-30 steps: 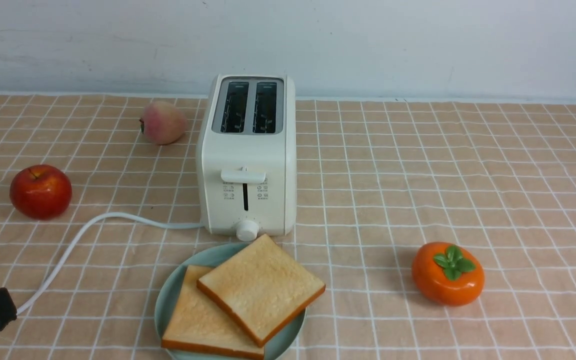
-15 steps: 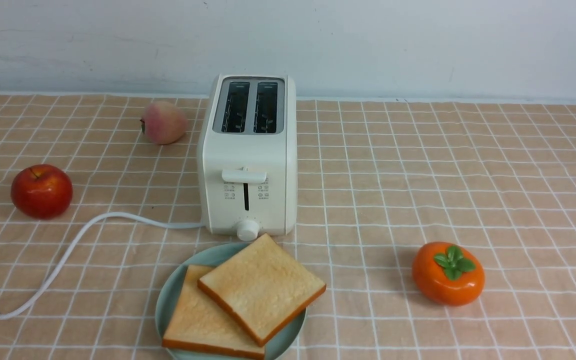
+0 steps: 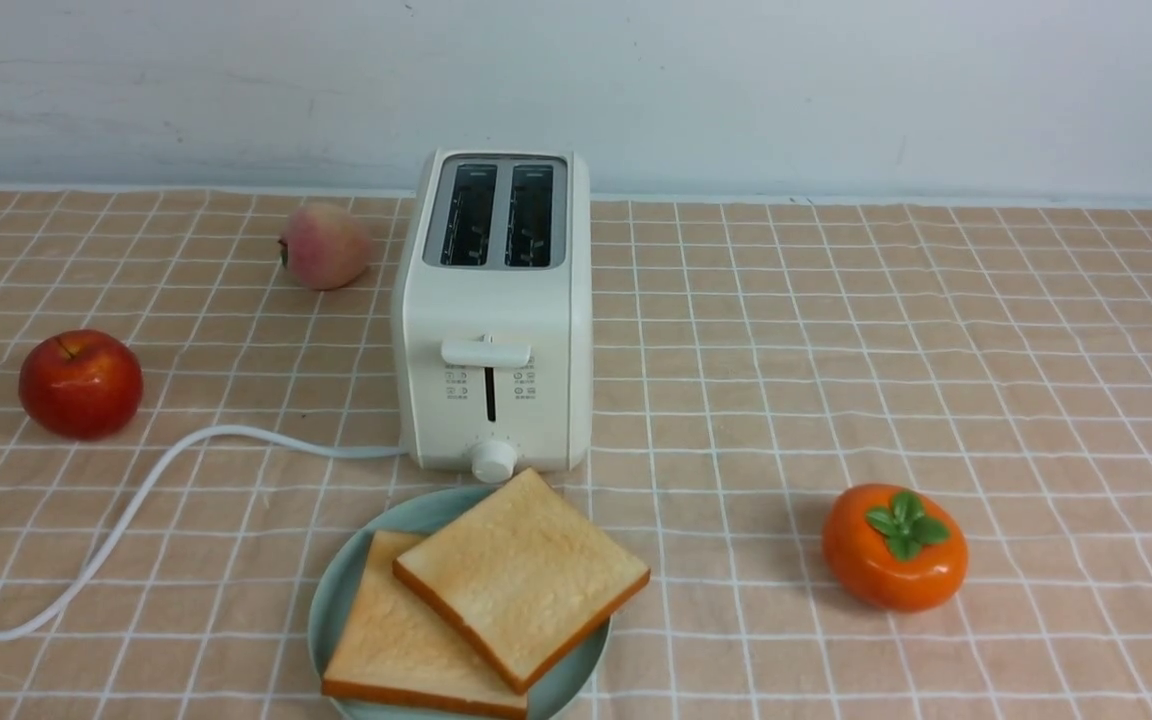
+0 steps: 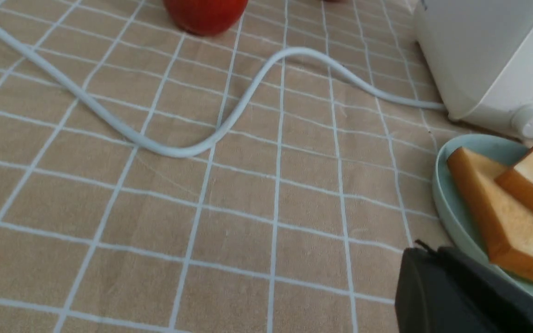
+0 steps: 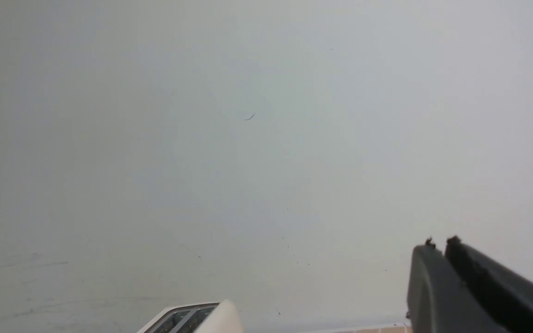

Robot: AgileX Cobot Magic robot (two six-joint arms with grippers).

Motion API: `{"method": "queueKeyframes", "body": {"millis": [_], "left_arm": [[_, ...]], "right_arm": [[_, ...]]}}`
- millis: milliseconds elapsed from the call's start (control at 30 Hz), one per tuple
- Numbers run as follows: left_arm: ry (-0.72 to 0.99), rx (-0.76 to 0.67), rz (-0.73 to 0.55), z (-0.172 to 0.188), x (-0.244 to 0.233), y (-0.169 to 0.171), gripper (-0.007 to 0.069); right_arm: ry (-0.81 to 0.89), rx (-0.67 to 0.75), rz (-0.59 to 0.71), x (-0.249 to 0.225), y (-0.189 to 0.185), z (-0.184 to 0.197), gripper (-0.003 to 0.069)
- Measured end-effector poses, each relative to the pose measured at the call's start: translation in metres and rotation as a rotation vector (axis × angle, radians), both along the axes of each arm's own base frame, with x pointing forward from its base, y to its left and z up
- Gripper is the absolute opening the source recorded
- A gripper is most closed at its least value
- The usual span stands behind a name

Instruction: Take toasted bread from bread machine on light coffee tablecloth place on plate.

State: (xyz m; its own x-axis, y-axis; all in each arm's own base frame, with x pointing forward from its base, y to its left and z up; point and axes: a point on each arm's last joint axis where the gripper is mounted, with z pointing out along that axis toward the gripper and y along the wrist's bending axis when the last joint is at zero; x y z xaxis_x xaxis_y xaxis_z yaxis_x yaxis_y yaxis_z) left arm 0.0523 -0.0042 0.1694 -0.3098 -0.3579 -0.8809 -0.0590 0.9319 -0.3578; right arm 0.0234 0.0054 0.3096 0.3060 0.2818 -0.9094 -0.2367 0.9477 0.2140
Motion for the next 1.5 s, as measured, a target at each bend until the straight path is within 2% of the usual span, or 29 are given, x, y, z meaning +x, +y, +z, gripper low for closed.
{"method": "queueKeyframes", "body": {"millis": [733, 800, 933, 1033, 1133, 1233, 1400, 1500], "left_arm": [[0.006, 0.002, -0.001, -0.001, 0.0, 0.0, 0.0011], [0.006, 0.002, -0.001, -0.001, 0.0, 0.0, 0.0012], [0.006, 0.002, -0.001, -0.001, 0.0, 0.0, 0.0017], [0.006, 0.002, -0.001, -0.001, 0.0, 0.0, 0.0018], [0.007, 0.002, -0.001, -0.001, 0.0, 0.0, 0.002], [0.007, 0.002, -0.001, -0.001, 0.0, 0.0, 0.0021], [0.007, 0.003, -0.001, -0.001, 0.0, 0.0, 0.0028], [0.007, 0.003, -0.001, -0.001, 0.0, 0.0, 0.0028]], "right_arm": [[0.0, 0.001, 0.0, 0.0, 0.0, 0.0, 0.0076], [-0.006, -0.037, -0.015, 0.0, 0.0, 0.0, 0.0078], [0.006, -0.199, -0.055, 0.001, 0.001, -0.004, 0.0084], [0.086, -0.334, -0.057, 0.007, 0.004, -0.021, 0.0089], [0.212, -0.401, -0.045, 0.015, 0.006, -0.047, 0.0092], [0.348, -0.333, -0.05, 0.023, 0.005, -0.076, 0.0095], [0.525, -0.243, -0.132, 0.03, -0.002, -0.122, 0.01], [0.61, -0.217, -0.151, 0.03, -0.003, -0.134, 0.0104]]}}
